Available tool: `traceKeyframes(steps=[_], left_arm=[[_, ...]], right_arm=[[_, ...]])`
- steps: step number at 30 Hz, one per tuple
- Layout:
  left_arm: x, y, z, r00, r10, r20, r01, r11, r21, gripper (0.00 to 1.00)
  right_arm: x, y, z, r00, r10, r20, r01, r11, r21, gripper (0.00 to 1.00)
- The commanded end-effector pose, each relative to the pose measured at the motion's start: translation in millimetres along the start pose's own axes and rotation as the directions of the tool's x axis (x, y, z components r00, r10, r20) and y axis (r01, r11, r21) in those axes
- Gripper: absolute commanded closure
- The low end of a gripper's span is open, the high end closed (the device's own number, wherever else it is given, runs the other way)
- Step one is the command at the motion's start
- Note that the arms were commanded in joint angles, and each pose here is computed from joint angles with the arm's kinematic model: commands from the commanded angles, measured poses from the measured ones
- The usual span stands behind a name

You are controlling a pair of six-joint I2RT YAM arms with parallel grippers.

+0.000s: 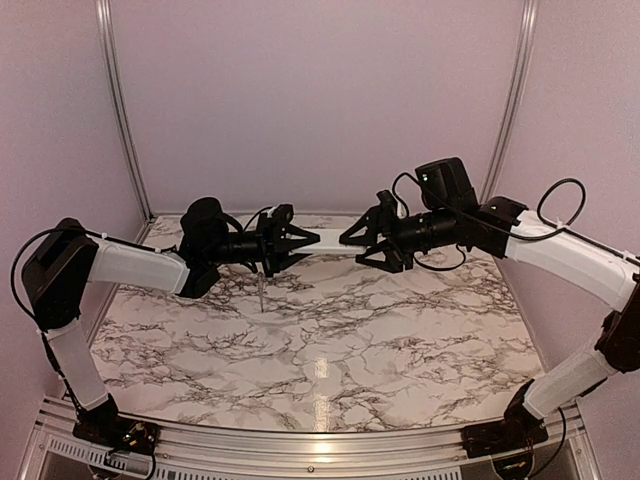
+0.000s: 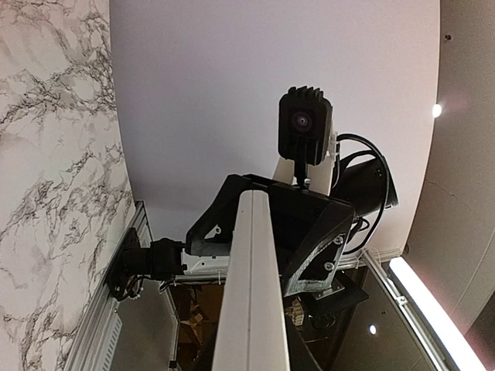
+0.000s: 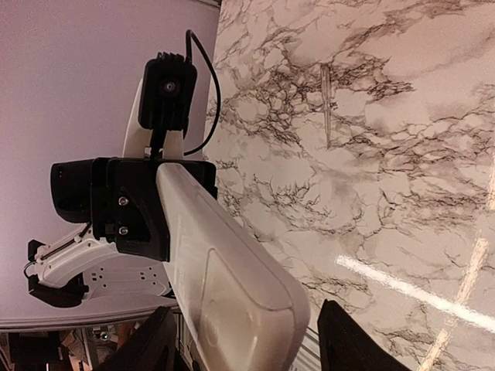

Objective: Unload the batteries from the remote control

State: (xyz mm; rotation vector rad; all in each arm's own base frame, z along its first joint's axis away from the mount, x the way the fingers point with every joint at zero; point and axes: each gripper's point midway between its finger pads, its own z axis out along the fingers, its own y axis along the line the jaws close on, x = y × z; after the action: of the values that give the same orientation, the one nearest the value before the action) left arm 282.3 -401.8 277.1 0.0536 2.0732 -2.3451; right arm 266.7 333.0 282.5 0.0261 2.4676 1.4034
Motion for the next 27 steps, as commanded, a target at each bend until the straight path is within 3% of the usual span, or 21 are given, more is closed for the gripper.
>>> traceKeyframes(steps=[1,10,27], left_arm=[[-2.9,-13.2,2.1,0.999,0.053,-0.007,-0.052,0.998,0.038,1.00],[-2.1,-16.7,1.7,0.998,0.062,-0.007,-0.061,0.997,0.043,1.00],[-0.5,-20.0,2.6,0.998,0.065,-0.022,-0.064,0.997,0.050,1.00]], right_arm=[[-7.9,12.1,0.0,0.999,-0.011,0.040,0.011,1.000,0.003,0.40],[-25.6,15.3,-9.5,0.994,-0.003,0.113,0.001,1.000,0.017,0.37],[-25.3,14.1,-5.6,0.994,0.002,0.105,-0.003,1.000,0.009,0.62]])
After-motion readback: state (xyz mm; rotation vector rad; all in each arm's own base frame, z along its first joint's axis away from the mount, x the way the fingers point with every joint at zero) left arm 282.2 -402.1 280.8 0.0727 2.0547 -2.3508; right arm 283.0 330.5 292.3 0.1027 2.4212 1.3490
